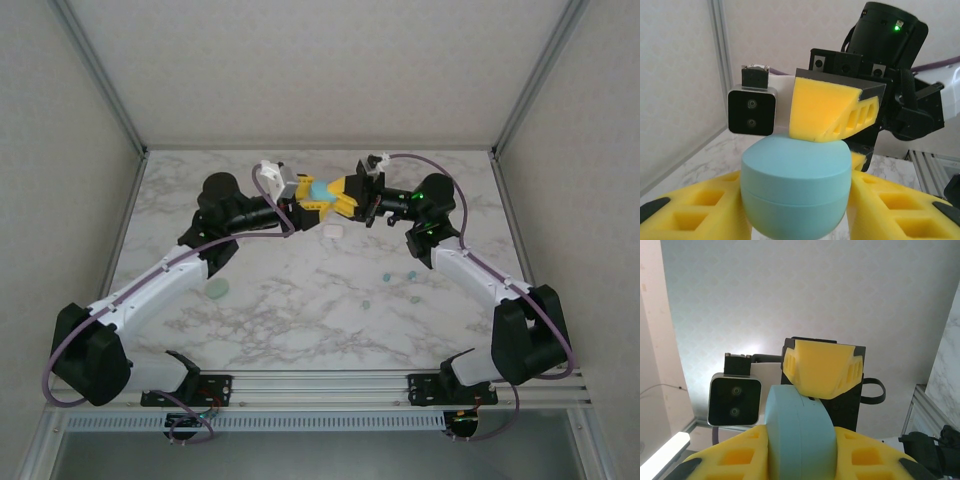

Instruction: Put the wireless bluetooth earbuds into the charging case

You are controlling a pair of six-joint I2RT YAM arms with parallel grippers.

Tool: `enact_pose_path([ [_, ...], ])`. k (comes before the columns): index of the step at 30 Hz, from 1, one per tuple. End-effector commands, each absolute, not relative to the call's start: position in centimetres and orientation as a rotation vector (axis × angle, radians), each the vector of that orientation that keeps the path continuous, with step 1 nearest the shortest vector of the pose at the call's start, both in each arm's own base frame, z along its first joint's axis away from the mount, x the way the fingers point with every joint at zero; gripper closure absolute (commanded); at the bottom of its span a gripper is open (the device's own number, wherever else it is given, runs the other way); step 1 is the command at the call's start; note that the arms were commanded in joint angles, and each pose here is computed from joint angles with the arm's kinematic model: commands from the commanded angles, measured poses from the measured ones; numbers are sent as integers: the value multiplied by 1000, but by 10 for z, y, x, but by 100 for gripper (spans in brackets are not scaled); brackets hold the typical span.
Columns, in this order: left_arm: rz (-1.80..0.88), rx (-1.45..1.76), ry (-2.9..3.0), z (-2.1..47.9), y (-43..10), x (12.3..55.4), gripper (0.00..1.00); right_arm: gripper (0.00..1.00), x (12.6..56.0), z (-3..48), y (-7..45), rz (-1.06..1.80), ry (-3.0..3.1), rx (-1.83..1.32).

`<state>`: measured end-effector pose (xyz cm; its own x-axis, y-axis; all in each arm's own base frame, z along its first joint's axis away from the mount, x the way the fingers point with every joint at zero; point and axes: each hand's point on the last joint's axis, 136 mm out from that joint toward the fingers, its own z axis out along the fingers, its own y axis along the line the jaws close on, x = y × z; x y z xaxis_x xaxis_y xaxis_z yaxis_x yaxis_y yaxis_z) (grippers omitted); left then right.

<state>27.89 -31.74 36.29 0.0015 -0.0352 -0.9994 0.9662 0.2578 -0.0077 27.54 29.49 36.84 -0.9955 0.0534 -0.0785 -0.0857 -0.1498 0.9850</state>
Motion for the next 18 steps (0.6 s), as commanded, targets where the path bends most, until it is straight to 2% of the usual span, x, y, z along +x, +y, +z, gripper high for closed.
enact_pose_path([
  [1, -1048, 1074, 1271, 370, -322, 266, 52, 84, 278, 364, 295, 2262, 1995, -41],
  [10, -1057, 1079, 1262, 372, -326, 265, 58, 82, 276, 356, 295, 2222, 2050, -38],
  [18, -1078, 1080, 1288, 364, -331, 264, 66, 77, 274, 352, 294, 2140, 2093, -61],
])
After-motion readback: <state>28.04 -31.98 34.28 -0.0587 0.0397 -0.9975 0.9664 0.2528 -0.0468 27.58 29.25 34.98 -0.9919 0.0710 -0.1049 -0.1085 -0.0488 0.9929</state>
